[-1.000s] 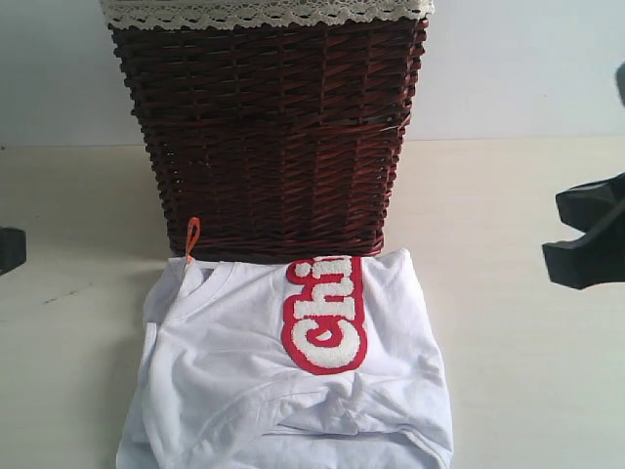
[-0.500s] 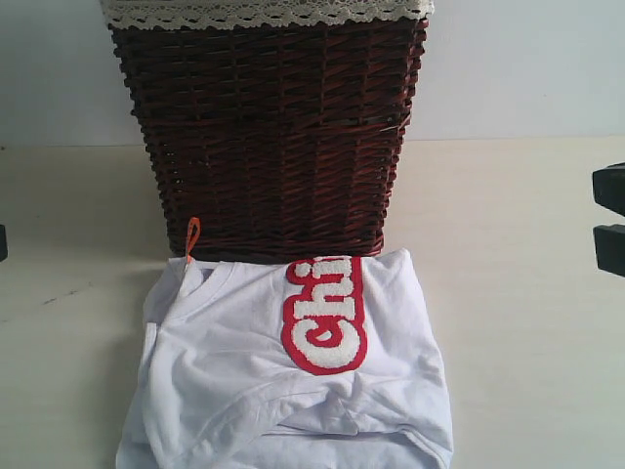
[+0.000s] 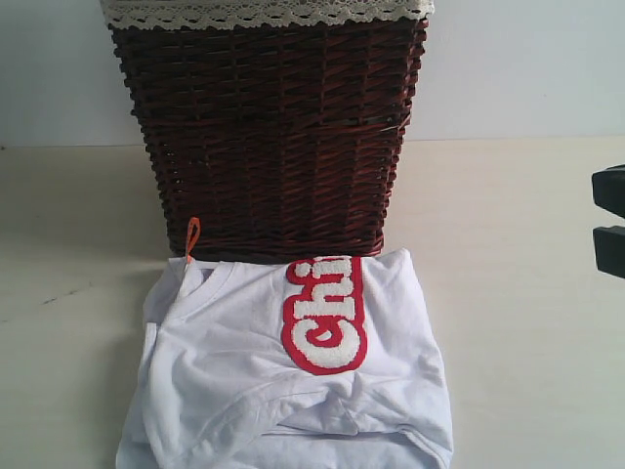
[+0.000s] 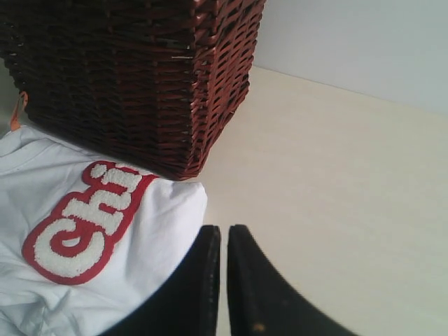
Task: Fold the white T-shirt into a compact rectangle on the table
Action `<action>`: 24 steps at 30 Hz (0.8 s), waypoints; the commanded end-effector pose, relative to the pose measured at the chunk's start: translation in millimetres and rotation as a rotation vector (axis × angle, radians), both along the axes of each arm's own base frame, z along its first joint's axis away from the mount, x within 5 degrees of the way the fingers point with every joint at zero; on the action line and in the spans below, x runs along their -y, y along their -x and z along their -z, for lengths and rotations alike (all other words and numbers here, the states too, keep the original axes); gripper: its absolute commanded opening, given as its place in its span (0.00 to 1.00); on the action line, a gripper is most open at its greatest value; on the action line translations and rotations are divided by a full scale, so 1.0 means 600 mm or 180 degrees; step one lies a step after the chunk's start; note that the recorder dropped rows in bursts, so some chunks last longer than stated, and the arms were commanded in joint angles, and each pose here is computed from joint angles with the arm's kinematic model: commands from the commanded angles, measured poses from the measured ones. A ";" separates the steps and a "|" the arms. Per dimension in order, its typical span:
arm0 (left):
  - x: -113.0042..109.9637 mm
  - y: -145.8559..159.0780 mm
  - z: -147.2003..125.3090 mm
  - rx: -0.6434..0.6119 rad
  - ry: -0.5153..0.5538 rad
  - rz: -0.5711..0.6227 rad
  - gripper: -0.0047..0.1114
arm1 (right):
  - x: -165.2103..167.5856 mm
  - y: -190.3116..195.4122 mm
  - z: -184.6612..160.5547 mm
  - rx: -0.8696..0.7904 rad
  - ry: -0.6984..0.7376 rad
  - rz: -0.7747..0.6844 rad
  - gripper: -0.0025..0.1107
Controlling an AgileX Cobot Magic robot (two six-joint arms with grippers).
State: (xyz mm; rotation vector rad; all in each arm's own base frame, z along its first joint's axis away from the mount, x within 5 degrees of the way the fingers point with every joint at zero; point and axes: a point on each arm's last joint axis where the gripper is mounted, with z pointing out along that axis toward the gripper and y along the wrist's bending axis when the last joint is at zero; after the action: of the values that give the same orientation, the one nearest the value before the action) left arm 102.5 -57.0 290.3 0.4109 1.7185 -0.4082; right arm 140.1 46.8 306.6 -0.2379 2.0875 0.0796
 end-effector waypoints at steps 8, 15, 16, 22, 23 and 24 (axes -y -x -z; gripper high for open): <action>-0.068 0.055 0.108 0.0261 0.0387 -0.0947 0.04 | 0.002 0.000 0.001 0.0009 -0.0012 0.0015 0.08; -0.079 0.072 0.148 0.0246 0.0515 -0.1192 0.04 | 0.002 0.000 0.001 0.0009 -0.0012 0.0015 0.08; -0.079 0.074 0.154 0.0146 0.0444 -0.1200 0.04 | 0.002 0.000 0.001 0.0009 -0.0012 0.0015 0.08; -0.080 0.081 0.181 -0.0328 0.0096 -0.1241 0.04 | 0.002 0.000 0.001 0.0009 -0.0012 0.0015 0.08; -0.081 0.082 0.180 -0.0303 0.0105 -0.1267 0.04 | 0.002 0.000 0.001 0.0009 -0.0012 0.0015 0.08; -0.082 0.082 0.180 -0.0296 0.0108 -0.1291 0.04 | 0.002 0.000 0.001 0.0009 -0.0012 0.0015 0.08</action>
State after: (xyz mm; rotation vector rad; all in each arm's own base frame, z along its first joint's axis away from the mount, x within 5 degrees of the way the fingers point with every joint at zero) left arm 54.6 -8.9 185.2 0.0180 1.8114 -0.1849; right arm 140.1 46.8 306.6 -0.2379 2.0875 0.0796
